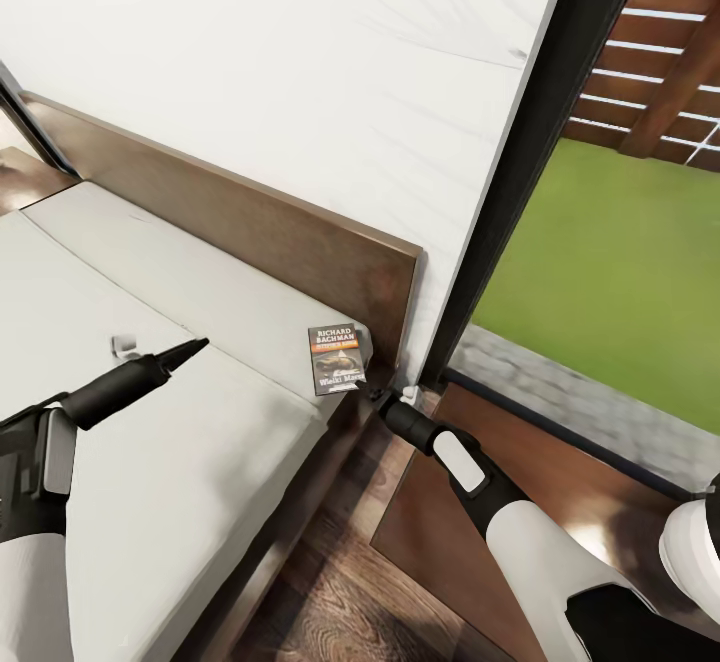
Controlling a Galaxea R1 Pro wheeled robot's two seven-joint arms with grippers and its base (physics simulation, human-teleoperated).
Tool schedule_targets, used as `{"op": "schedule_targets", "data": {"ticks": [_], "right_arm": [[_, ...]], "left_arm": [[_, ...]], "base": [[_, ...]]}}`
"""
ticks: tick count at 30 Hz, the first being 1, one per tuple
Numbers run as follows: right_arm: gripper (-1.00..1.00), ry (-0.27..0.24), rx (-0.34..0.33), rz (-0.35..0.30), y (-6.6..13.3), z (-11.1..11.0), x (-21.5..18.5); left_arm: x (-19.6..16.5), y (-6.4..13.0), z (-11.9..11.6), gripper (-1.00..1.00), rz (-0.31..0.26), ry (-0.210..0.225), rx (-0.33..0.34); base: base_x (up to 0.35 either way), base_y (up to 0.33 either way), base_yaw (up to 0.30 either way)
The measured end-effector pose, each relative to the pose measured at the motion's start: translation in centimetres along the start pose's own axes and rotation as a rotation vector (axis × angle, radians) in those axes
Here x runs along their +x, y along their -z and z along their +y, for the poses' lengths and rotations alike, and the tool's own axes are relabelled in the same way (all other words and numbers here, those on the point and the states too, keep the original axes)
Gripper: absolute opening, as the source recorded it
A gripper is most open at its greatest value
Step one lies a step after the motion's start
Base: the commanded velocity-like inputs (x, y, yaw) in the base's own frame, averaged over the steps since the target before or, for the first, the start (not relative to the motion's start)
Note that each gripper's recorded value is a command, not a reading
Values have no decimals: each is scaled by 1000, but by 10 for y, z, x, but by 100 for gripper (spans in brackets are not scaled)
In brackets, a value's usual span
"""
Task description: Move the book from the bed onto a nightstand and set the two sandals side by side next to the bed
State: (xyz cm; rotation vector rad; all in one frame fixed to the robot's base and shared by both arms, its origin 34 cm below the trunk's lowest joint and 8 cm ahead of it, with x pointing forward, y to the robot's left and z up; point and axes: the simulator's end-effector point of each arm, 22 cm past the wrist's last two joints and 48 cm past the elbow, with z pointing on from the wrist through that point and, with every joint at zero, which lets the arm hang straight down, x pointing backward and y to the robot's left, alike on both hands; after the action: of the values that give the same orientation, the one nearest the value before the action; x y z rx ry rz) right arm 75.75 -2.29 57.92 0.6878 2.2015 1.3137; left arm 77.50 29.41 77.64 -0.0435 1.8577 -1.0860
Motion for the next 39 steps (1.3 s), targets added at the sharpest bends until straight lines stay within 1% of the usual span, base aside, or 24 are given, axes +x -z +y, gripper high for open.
{"op": "schedule_targets", "data": {"ticks": [7, 9, 17, 33, 39], "right_arm": [[100, 0, 0, 0, 0, 0, 0], [100, 0, 0, -1, 0, 0, 0], [100, -1, -1, -1, 0, 0, 0], [100, -2, -2, 0, 0, 1, 0], [100, -2, -2, 0, 0, 1, 0]], "left_arm": [[2, 1, 2, 100, 9, 1, -9], [3, 1, 2, 100, 14, 11, -10], [5, 0, 2, 100, 18, 19, -9], [5, 0, 3, 100, 19, 23, -10], [8, -1, 4, 100, 18, 35, -8]], "base": [[0, 0, 0], [0, 0, 0], [0, 0, 19], [0, 0, 252], [0, 0, 205]]}}
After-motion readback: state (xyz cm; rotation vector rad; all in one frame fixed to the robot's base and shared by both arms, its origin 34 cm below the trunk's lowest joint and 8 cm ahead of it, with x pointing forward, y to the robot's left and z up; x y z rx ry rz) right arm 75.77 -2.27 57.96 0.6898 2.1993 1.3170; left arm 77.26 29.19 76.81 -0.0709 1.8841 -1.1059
